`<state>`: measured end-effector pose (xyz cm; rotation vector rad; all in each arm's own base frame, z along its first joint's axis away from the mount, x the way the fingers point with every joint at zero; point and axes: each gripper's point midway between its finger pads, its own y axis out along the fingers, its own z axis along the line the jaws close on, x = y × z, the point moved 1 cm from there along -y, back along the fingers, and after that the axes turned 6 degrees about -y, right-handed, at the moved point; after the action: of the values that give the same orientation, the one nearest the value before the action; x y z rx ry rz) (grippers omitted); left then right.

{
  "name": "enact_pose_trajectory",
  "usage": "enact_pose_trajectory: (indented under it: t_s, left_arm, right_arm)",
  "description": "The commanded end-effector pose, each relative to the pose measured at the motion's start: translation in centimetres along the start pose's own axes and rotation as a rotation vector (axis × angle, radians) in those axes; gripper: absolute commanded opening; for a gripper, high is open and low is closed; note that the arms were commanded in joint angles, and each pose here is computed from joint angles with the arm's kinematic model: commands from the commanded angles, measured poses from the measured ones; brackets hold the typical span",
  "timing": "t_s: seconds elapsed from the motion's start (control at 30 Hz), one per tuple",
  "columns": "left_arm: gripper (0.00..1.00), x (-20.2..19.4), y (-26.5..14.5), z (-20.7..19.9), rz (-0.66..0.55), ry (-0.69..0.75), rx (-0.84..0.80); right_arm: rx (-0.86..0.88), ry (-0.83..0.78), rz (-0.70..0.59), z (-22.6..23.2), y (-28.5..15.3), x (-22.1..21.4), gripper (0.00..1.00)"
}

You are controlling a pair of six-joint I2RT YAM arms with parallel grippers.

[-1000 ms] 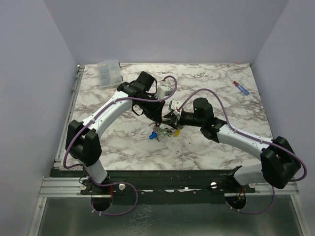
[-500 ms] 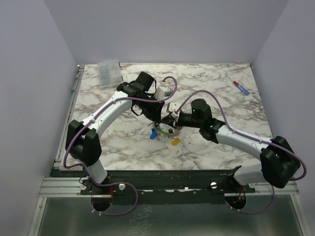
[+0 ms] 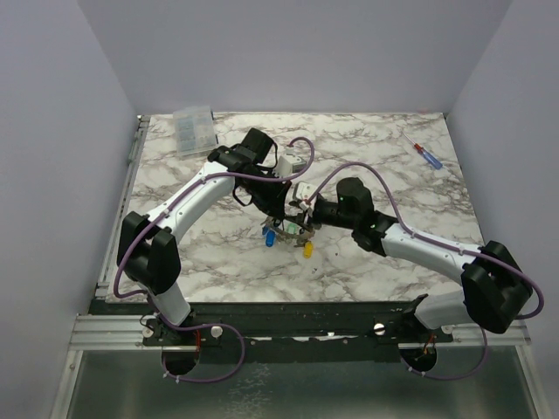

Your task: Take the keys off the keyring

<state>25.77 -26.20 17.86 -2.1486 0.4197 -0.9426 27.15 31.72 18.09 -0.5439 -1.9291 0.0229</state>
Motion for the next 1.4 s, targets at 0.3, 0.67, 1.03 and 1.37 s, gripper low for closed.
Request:
enact_pose_trajectory:
  t_s: [0.3,0.67,1.03,1.37]
  left_arm:
    - [0.0,0.4,0.2,-2.3,-0.007,0.003,-0.105]
    - [0.0,0.3,0.1,-2.8,0.0,0.019,-0.136]
    - [0.0,-1.1,0.1,-3.1,0.021,0.028,-0.136]
    - [0.23,3.0,-2.7,-2.5,-0.199,0.081,-0.108]
  right_arm:
    - [0.125,-0.112,-0.011,2.4,0.7,-0.1,0.51]
    - [0.096,-0.171,0.076,1.8,1.5,-1.9,0.51]
    - [-0.089,-0.2,0.038,-1.4,1.4,0.1,0.06]
    - [-0.41,-0.302,0.026,-8.6,-0.8,4.8,0.01]
